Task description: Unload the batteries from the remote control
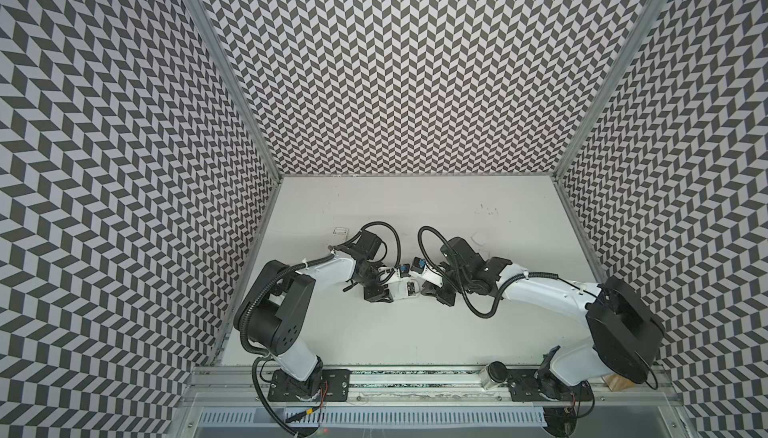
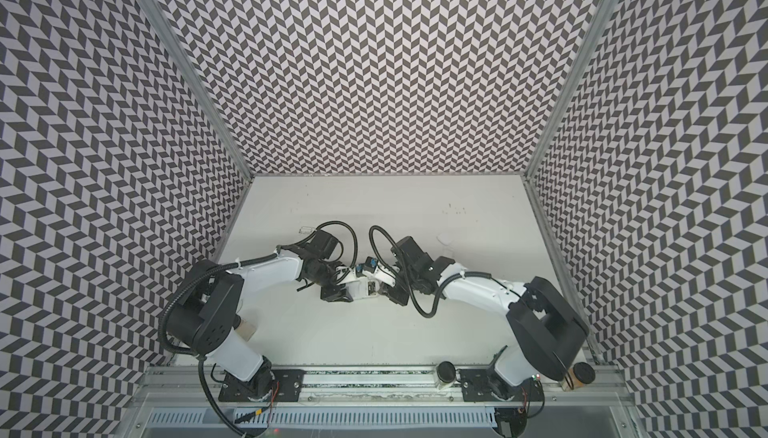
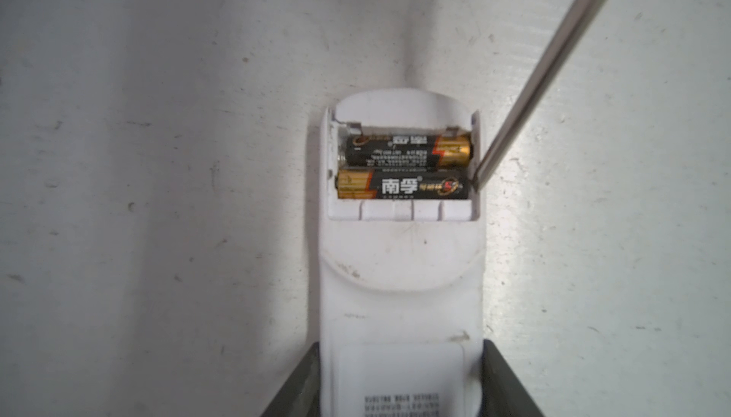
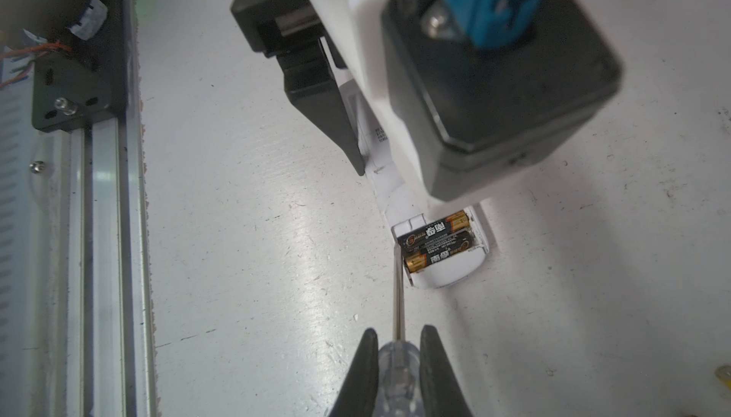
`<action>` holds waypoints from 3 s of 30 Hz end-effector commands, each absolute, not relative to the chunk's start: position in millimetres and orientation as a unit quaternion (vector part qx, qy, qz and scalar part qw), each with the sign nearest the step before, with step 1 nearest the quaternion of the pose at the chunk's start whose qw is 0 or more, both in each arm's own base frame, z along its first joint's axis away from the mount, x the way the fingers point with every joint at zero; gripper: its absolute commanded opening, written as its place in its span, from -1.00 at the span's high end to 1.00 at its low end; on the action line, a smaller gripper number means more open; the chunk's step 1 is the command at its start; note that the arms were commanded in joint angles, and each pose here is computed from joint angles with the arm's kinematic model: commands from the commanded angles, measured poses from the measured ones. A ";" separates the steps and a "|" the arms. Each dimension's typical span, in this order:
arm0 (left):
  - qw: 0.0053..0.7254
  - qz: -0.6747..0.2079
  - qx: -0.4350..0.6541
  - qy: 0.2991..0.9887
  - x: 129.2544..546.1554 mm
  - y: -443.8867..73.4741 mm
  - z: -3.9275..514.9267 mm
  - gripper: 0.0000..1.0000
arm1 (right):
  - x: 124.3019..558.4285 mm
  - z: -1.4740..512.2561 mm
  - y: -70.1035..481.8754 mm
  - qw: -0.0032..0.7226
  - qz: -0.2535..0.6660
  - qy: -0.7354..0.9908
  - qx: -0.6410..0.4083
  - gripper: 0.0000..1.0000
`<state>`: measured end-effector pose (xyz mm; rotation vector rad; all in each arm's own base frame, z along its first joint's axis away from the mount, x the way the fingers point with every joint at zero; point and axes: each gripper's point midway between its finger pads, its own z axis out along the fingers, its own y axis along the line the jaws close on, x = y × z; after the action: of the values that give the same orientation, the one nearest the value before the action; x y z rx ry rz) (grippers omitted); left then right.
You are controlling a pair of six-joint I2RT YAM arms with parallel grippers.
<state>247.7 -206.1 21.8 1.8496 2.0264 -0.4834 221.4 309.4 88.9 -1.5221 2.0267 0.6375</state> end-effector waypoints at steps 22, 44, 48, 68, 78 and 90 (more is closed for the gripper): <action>0.131 -0.187 0.653 0.722 228.3 -200.1 8.3 -0.02 | 249.7 90.8 313.4 0.340 0.185 0.751 -0.535 1.00; 0.129 -0.190 0.655 0.720 226.4 -200.2 7.8 -0.02 | 277.7 156.6 310.8 0.522 0.143 0.718 -0.437 1.00; 0.129 -0.190 0.655 0.720 226.0 -200.3 7.6 -0.02 | 278.4 158.1 310.1 0.525 0.143 0.718 -0.433 1.00; 0.145 -0.207 0.642 0.723 232.8 -210.4 19.0 -0.38 | 279.2 158.6 301.9 0.529 0.140 0.724 -0.420 1.00; 0.206 -0.301 0.598 0.714 258.4 -252.1 73.3 -0.57 | 281.0 165.9 279.1 0.534 0.157 0.736 -0.385 1.00; 0.253 -0.299 0.593 0.703 294.8 -273.3 83.8 -0.30 | 273.7 163.3 250.3 0.536 0.158 0.749 -0.356 1.00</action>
<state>287.6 -265.8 76.0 1.6195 1.9586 -0.7929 273.8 251.6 151.9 -0.8870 1.8143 0.3458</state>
